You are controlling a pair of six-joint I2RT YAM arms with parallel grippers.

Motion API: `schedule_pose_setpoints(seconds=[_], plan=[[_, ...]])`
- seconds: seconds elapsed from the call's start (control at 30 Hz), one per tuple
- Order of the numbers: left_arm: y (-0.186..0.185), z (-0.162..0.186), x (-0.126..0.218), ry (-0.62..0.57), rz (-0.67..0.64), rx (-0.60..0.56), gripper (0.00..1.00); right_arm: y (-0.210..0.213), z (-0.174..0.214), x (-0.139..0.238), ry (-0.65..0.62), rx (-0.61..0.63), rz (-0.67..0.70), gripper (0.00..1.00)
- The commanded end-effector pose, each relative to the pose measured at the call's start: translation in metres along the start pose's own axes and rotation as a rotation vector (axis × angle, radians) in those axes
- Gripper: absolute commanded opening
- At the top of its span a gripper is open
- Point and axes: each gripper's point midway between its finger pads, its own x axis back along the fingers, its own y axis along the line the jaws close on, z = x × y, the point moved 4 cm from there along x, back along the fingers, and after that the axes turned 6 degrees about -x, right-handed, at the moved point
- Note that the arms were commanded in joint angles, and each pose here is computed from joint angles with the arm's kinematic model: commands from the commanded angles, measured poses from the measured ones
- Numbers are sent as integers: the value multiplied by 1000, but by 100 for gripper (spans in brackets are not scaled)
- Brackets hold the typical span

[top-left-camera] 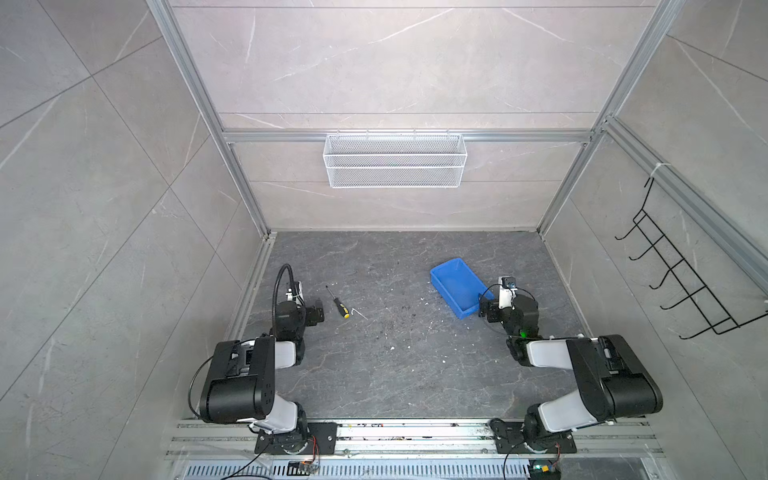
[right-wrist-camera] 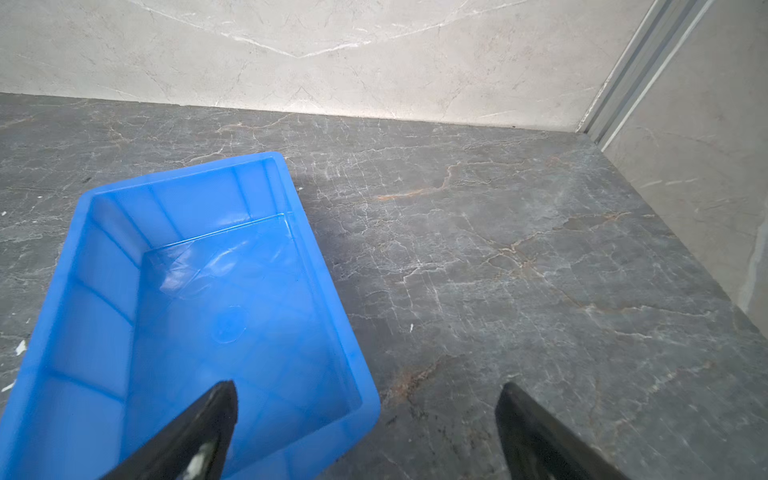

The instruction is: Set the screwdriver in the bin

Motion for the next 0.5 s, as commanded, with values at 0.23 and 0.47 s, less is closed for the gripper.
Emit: schedule_pose_setpoints(seconds=[0.23,0.47], plan=[[2,-13,-1,-46,-3,11,100,3,-2,-2,-1,-14,-10,99],[2,-14,-1,-47,-3,12,100,3,-2,-2,0,-15,-10,99]])
